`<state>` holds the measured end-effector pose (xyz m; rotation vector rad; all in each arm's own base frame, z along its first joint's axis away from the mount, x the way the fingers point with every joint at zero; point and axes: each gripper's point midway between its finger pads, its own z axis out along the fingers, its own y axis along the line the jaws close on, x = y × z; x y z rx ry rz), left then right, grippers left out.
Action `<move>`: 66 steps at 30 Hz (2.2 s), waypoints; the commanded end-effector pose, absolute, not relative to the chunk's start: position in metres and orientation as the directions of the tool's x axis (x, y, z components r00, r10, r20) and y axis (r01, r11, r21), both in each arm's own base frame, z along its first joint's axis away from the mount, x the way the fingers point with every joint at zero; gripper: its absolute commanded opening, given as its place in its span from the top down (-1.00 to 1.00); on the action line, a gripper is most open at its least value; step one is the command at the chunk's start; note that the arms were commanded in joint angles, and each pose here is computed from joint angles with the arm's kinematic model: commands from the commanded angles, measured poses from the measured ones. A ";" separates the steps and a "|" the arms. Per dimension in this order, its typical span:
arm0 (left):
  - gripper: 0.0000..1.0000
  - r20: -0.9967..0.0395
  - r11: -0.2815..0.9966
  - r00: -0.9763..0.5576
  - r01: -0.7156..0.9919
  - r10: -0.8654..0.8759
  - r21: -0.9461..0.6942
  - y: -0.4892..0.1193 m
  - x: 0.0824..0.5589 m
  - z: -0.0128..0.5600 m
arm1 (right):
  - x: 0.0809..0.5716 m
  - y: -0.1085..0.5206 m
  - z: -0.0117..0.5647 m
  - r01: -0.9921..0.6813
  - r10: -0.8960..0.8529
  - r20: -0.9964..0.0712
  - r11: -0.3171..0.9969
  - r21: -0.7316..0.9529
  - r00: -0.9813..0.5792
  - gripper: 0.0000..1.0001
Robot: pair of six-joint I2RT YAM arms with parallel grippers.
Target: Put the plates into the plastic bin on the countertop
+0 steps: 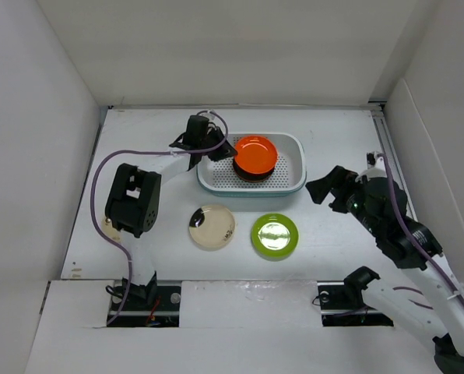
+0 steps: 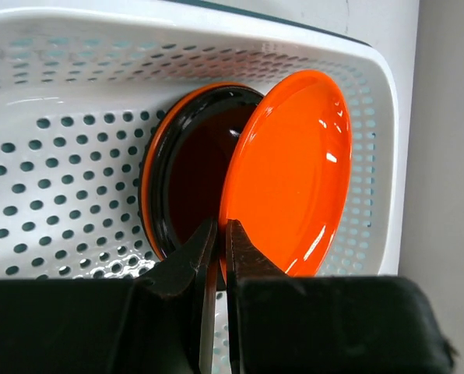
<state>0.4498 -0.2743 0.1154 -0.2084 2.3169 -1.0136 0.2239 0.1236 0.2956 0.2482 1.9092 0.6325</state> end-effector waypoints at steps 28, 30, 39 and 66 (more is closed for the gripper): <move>-0.99 -0.745 0.805 -0.572 0.229 -0.344 -0.548 -0.265 0.434 0.272 | 0.185 0.168 0.086 0.274 0.580 -0.407 0.753 0.598 -0.706 -1.00; -0.99 -0.753 0.848 -0.555 0.148 -0.354 -0.508 -0.244 0.428 0.275 | 0.187 0.169 0.080 0.277 0.578 -0.406 0.756 0.593 -0.708 -0.96; -0.99 -0.763 0.847 -0.389 -0.096 -0.516 -0.523 -0.155 0.392 0.302 | 0.194 0.177 0.037 0.310 0.520 -0.386 0.816 0.488 -0.762 -0.28; -0.99 -0.727 0.810 -0.375 -0.385 -0.575 -0.442 -0.101 0.349 0.226 | 0.181 0.167 0.219 0.111 0.583 -0.522 0.726 0.678 -0.623 1.00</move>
